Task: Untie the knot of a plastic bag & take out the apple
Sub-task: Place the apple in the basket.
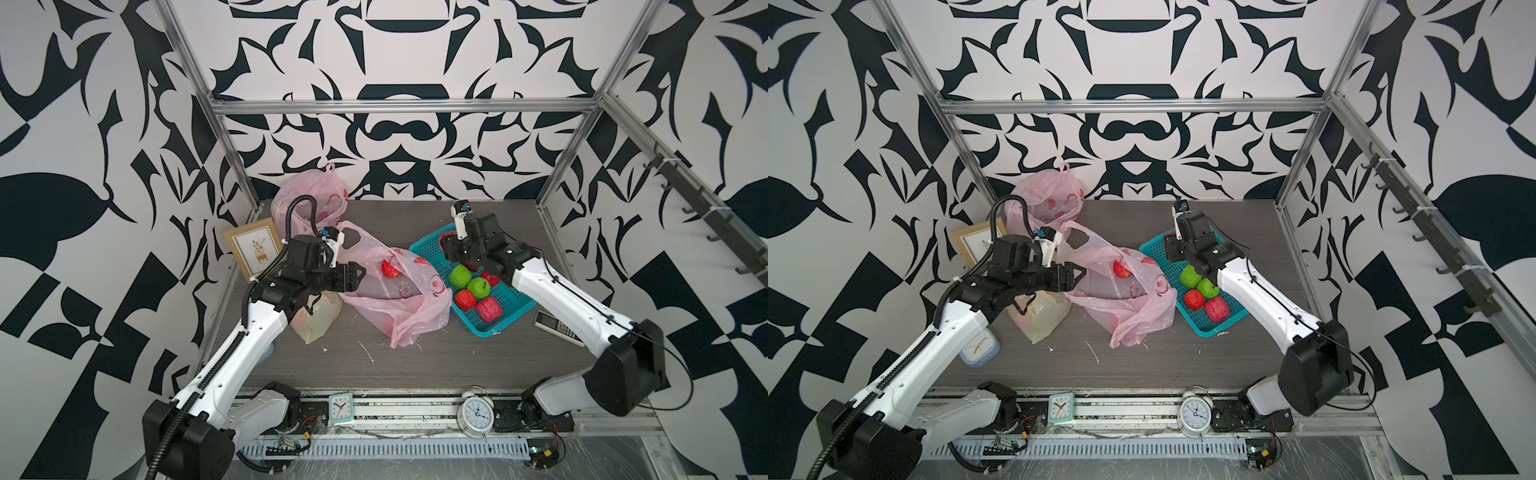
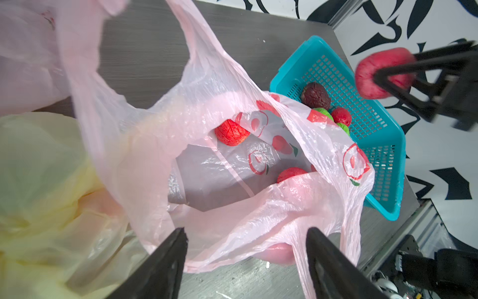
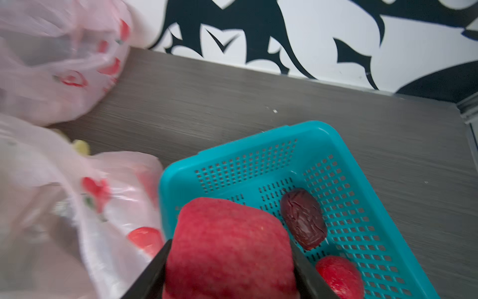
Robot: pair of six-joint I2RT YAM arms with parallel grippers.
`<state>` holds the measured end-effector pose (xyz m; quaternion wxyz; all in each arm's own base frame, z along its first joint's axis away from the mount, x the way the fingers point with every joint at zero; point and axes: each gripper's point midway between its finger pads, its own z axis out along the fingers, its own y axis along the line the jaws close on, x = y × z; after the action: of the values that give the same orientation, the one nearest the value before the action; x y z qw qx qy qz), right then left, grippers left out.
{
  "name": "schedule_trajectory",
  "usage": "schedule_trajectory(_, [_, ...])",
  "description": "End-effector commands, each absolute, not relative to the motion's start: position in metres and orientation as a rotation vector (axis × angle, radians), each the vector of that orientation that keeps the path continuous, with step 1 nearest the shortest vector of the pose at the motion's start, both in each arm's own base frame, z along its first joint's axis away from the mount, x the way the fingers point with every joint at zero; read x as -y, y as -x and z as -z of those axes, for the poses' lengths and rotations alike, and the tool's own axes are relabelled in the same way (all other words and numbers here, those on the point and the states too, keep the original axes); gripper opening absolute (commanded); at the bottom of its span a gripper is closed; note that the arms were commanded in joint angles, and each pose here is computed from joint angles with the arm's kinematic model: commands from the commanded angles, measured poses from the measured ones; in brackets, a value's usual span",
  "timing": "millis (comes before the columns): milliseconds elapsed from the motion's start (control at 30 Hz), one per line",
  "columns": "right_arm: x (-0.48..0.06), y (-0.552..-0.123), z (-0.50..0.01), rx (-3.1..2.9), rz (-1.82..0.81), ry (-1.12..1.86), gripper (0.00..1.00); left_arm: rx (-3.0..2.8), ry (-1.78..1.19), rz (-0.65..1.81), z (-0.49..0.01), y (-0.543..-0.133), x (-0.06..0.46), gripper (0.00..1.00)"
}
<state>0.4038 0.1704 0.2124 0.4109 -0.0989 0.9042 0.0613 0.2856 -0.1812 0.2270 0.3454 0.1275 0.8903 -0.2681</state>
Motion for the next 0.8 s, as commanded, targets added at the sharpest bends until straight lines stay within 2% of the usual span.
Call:
schedule_trajectory(0, [-0.158,-0.432,-0.221,-2.24,-0.062,0.221,0.55,-2.337,-0.399,0.681,-0.229,-0.281,0.194,0.76])
schedule_trajectory(333, [-0.159,-0.469,-0.145,-2.425,-0.08,0.211,0.57,-2.418,-0.45,0.644,-0.193,-0.293,0.236,0.76])
schedule_trajectory(500, [-0.159,-0.477,-0.125,-2.471,-0.075,0.212,0.58,-2.395,-0.417,0.592,-0.188,-0.308,0.235,0.73])
schedule_trajectory(633, [-0.16,-0.477,-0.118,-2.49,-0.087,0.227,0.75,-2.308,-0.436,0.49,-0.196,-0.319,0.225,0.75])
schedule_trajectory(767, [-0.163,-0.47,-0.145,-2.452,-0.136,0.238,0.8,-2.22,-0.518,0.395,-0.199,-0.331,0.222,0.76])
